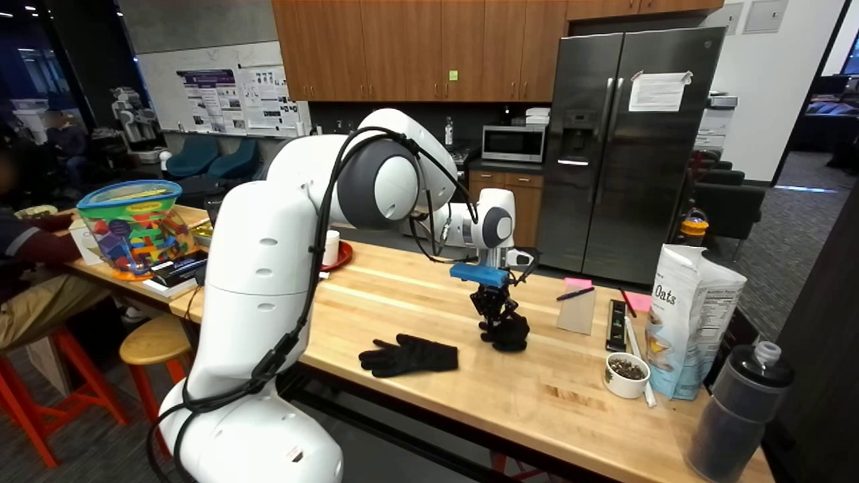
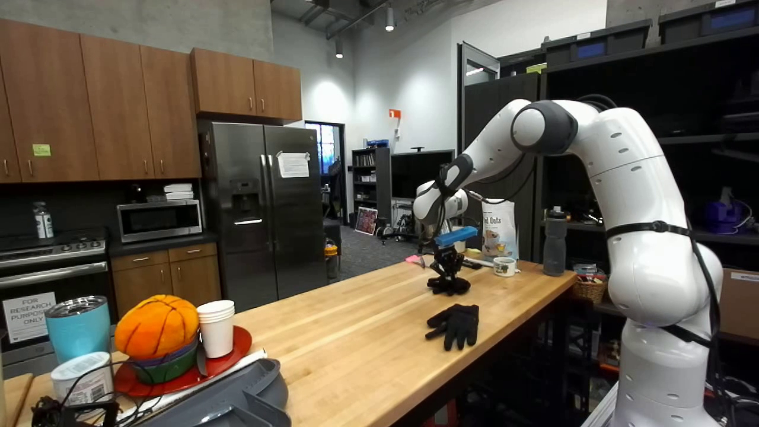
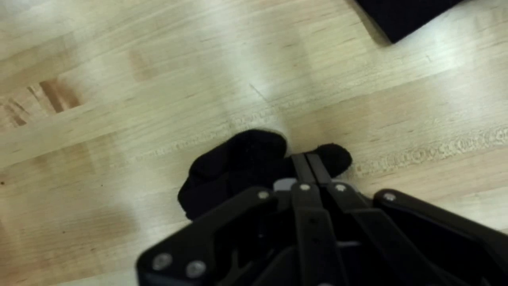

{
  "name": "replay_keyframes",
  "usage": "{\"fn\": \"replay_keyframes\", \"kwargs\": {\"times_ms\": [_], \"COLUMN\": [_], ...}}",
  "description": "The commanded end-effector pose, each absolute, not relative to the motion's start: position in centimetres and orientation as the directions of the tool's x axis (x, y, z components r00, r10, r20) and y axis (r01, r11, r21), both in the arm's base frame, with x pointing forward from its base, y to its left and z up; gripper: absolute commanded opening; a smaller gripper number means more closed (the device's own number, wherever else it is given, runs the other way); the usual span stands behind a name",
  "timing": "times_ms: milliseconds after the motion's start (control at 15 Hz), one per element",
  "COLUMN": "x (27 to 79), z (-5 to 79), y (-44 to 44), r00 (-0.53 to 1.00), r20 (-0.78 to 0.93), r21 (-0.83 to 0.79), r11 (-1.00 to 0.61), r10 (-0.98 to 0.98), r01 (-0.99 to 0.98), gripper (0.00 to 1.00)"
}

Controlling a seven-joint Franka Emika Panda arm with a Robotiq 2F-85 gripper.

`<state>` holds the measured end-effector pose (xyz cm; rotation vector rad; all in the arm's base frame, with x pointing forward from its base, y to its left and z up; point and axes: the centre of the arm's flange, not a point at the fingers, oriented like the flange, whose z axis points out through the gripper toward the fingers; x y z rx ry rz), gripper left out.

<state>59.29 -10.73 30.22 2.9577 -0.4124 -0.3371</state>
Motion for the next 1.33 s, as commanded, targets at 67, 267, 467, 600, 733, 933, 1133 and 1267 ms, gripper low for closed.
{"fn": "replay_keyframes", "kwargs": {"times_ms": [67, 267, 467, 600, 733, 933, 1133, 1267], "x": [57.4, 56.2, 54.1, 52.9, 51.4, 49.2, 47.3, 46.3], "z": [35.2, 39.9, 45.1, 48.2, 51.3, 54.7, 56.6, 57.2], "y": [-8.8, -6.6, -4.0, -2.7, -1.4, 0.3, 2.3, 3.4], "r00": [0.959, 0.977, 0.986, 0.983, 0.975, 0.963, 0.960, 0.969], "r20": [-0.114, -0.020, 0.075, 0.136, 0.193, 0.258, 0.274, 0.247], "r21": [0.162, 0.184, 0.223, 0.238, 0.246, 0.256, 0.254, 0.219], "r11": [-0.957, -0.962, -0.961, -0.959, -0.957, -0.956, -0.959, -0.972], "r10": [-0.261, -0.212, -0.151, -0.125, -0.107, -0.077, -0.050, -0.025], "r01": [-0.241, -0.204, -0.165, -0.154, -0.154, -0.145, -0.123, -0.081], "gripper": [0.01, 0.01, 0.01, 0.01, 0.01, 0.01, 0.01, 0.01]}}
